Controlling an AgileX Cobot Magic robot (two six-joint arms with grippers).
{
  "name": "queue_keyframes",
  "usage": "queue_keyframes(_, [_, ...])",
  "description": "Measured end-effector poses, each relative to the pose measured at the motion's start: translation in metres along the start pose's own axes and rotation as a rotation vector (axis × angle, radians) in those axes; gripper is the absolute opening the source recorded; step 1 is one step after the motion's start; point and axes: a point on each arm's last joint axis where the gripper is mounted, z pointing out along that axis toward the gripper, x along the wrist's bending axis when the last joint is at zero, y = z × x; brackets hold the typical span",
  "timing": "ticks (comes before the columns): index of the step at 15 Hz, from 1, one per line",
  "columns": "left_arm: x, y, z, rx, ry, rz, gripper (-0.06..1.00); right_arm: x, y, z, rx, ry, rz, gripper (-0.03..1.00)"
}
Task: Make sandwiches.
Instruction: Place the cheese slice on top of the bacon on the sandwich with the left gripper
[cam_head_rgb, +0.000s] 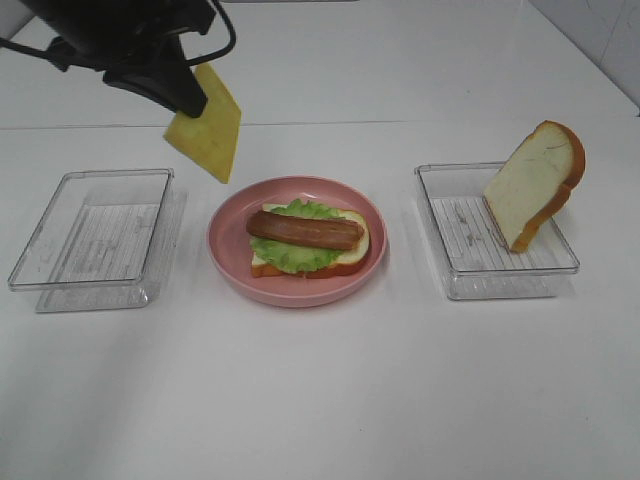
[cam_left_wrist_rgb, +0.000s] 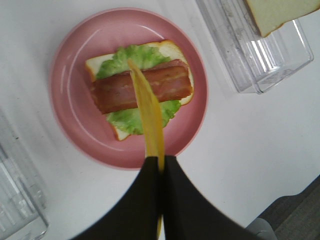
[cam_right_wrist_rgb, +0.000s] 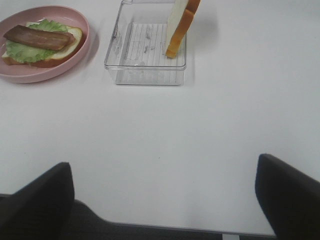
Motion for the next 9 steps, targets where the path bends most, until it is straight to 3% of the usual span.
queue_keyframes(2, [-0.007, 0.01, 0.018, 0.025, -0.038, 0.008, 0.0, 0.0, 0.0, 0.0, 0.0, 0.0, 0.0, 0.94])
queue_keyframes(3, [-0.018, 0.022, 0.048, 0.043, -0.104, -0.001, 0.0, 0.0, 0.0, 0.0, 0.0, 0.0, 0.0, 0.94])
queue_keyframes(5, [-0.024, 0.027, 0.072, 0.064, -0.173, -0.04, 0.0, 0.0, 0.0, 0.0, 0.0, 0.0, 0.0, 0.94])
queue_keyframes(9, [-0.02, 0.026, 0.109, 0.115, -0.246, -0.118, 0.0, 0.0, 0.0, 0.0, 0.0, 0.0, 0.0, 0.94])
